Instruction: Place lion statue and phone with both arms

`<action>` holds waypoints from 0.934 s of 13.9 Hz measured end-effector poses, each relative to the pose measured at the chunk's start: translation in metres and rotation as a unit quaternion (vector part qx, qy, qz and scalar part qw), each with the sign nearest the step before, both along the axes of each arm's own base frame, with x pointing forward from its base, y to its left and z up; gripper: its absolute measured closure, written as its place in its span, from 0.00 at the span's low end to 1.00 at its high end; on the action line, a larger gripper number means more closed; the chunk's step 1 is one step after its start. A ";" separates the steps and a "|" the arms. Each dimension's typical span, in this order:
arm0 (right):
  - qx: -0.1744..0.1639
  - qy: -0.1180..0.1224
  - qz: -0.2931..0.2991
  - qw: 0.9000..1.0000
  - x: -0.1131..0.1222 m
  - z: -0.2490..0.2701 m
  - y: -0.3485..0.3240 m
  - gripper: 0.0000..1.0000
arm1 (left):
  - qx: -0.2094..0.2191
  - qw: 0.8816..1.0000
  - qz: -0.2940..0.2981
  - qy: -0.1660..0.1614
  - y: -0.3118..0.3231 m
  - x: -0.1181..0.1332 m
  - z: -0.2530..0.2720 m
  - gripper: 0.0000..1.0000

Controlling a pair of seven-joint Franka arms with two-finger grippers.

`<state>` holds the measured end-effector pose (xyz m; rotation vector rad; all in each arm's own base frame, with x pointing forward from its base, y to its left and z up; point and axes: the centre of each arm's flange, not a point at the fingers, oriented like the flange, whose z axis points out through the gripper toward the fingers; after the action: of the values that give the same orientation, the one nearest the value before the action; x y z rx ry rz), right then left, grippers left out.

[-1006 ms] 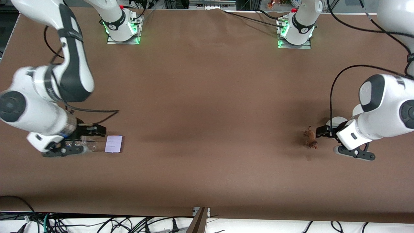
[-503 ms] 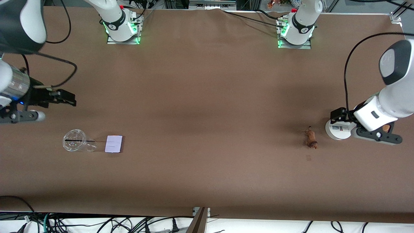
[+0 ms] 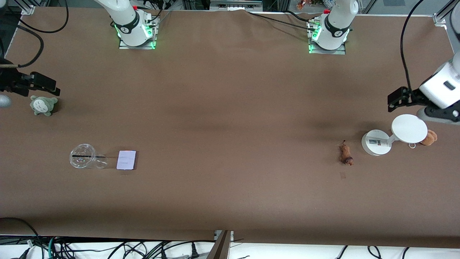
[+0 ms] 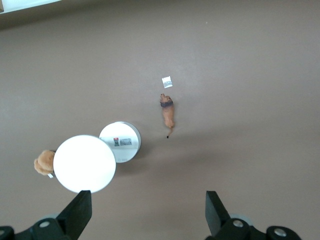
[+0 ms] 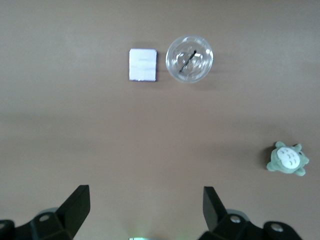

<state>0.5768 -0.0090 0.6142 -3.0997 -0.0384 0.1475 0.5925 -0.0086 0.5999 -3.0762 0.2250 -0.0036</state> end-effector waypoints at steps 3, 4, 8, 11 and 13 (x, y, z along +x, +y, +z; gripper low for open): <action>-0.014 0.014 0.012 1.000 -0.007 -0.005 0.008 0.00 | -0.022 0.999 0.033 0.003 0.033 -0.002 -0.002 0.00; -0.015 0.019 0.012 1.000 -0.007 -0.008 0.008 0.00 | -0.023 0.999 0.039 0.004 0.041 -0.001 -0.004 0.00; -0.016 0.021 0.014 1.000 -0.006 -0.011 0.010 0.00 | -0.023 0.999 0.047 0.005 0.049 0.000 -0.006 0.00; -0.016 0.022 0.013 1.000 -0.006 -0.012 0.009 0.00 | -0.025 0.998 0.056 0.004 0.059 -0.001 -0.006 0.00; -0.016 0.024 0.013 1.000 -0.005 -0.013 0.009 0.00 | -0.026 0.998 0.056 0.004 0.059 -0.001 -0.006 0.00</action>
<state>0.5721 -0.0001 0.6007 -3.1277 -0.0757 0.2247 0.5913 0.0506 0.5942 -3.1363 0.0528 0.0093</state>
